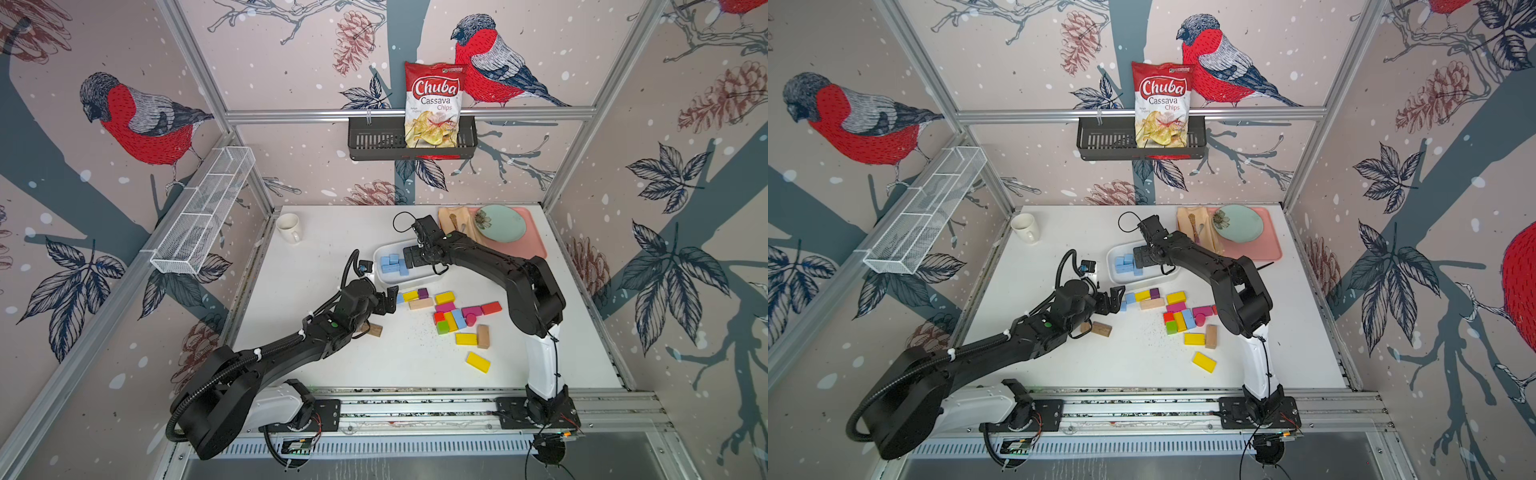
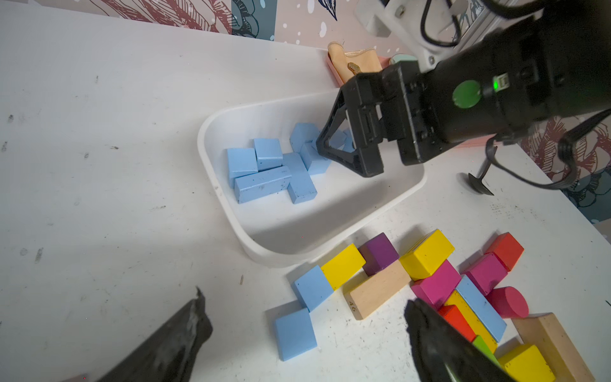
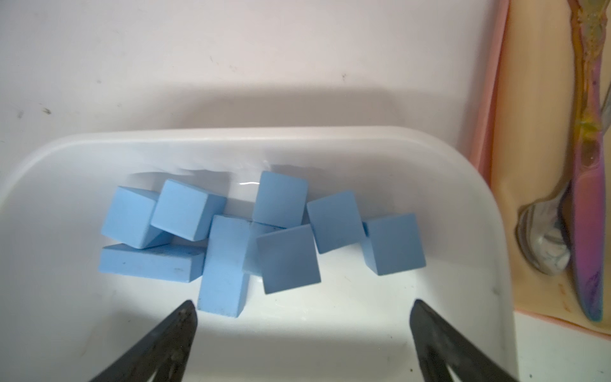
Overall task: Pick out the blue building blocks
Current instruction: Place the building block in the storage box, then pick up the building block from the center of the board.
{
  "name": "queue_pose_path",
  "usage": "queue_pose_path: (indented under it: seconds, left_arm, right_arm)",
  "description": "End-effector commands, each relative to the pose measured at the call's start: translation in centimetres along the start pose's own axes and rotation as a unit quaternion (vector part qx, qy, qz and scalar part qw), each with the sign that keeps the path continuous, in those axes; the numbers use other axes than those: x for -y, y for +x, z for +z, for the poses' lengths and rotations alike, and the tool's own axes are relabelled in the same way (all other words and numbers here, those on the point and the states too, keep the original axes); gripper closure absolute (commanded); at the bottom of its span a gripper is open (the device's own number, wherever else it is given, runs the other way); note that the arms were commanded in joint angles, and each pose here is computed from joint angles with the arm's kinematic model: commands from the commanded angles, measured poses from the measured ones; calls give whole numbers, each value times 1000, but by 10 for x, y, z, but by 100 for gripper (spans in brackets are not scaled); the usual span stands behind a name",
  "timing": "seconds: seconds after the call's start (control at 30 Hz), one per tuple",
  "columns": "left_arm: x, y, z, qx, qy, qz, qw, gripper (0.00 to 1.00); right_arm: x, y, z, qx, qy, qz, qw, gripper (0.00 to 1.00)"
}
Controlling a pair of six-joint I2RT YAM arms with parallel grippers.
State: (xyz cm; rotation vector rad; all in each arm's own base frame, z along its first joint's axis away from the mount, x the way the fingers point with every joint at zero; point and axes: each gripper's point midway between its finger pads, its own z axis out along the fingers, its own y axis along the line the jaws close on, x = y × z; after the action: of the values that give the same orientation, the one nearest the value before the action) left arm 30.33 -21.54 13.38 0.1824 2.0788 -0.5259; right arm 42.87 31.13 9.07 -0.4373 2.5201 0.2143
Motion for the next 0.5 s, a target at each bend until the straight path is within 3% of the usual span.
queue_pose_path:
  seconds: [0.0,0.47]
  left_arm:
    - [2,-4,0,9,5,-4,1000,4]
    - [6,5,6,-20,12,4,1000,6]
  right_arm:
    - [-6,-13,-11,22,-17,9,1000,0]
    - [3,-9,-73,72,-38,17,997,1]
